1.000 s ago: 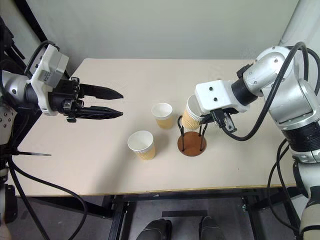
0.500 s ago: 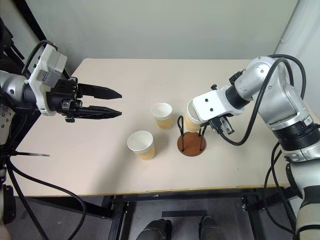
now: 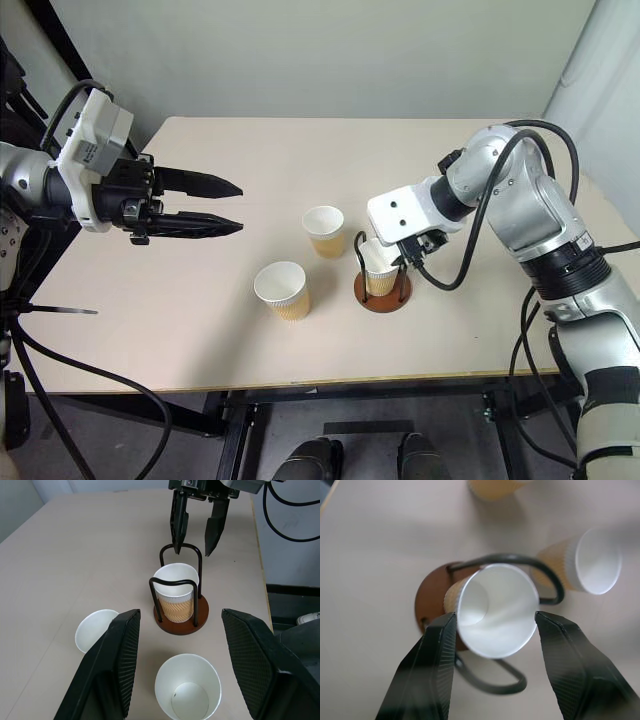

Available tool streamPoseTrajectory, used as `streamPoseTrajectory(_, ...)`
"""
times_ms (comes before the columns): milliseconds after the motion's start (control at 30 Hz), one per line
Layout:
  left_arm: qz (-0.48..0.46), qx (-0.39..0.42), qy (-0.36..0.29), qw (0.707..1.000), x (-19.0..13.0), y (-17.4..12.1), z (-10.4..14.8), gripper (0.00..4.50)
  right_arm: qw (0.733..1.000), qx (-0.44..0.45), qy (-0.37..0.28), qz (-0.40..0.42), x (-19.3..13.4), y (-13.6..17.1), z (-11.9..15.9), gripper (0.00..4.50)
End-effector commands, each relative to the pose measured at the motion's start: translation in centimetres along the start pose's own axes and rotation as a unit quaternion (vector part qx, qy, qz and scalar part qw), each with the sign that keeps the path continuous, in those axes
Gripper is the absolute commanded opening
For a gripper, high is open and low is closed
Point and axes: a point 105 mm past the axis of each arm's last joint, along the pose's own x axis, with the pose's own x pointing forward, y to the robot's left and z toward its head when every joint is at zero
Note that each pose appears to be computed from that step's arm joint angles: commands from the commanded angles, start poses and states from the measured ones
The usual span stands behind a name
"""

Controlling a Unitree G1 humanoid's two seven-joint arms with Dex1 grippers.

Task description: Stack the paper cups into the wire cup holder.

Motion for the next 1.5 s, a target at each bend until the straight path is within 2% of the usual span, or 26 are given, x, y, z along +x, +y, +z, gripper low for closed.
streamPoseTrajectory(33,0.022,0.032,-0.003,0.999,-0.7,0.2,1.1,2.78,0.996,0.014,-0.057,-0.066,-2.8,-2.1,2.1,2.62)
streamPoseTrajectory(200,0.095,0.107,0.046,0.989,0.1,3.1,0.1,2.78,0.983,0.072,-0.160,-0.060,-5.0,-1.8,5.3,2.62)
streamPoseTrajectory(267,0.096,0.140,0.071,0.983,0.9,3.8,-0.5,2.78,0.974,0.092,-0.200,-0.050,-6.4,-1.5,6.9,2.62)
streamPoseTrajectory(367,0.063,0.176,0.111,0.976,2.2,4.0,-1.3,2.78,0.968,0.101,-0.224,-0.051,-7.8,-1.5,8.2,2.62)
streamPoseTrajectory(600,0.026,0.254,0.194,0.947,4.5,5.9,-1.6,2.78,0.968,0.118,-0.213,-0.064,-8.4,-1.7,7.9,2.62)
streamPoseTrajectory(733,0.011,0.311,0.261,0.914,5.6,7.4,-1.1,2.78,0.968,0.138,-0.201,-0.058,-9.2,-1.6,7.3,2.62)
streamPoseTrajectory(867,0.010,0.331,0.292,0.897,6.5,8.6,-1.0,2.78,0.969,0.154,-0.187,-0.056,-10.1,-1.5,6.4,2.62)
streamPoseTrajectory(1167,-0.052,0.323,0.331,0.885,7.9,8.2,-3.2,2.78,0.970,0.163,-0.171,-0.057,-11.0,-1.7,5.7,2.62)
streamPoseTrajectory(1333,-0.101,0.309,0.321,0.890,8.4,7.2,-3.3,2.78,0.970,0.165,-0.172,-0.051,-11.1,-1.6,5.8,2.62)
streamPoseTrajectory(1500,-0.108,0.312,0.319,0.888,9.4,7.2,-3.5,2.78,0.970,0.165,-0.175,-0.043,-11.0,-1.2,5.8,2.62)
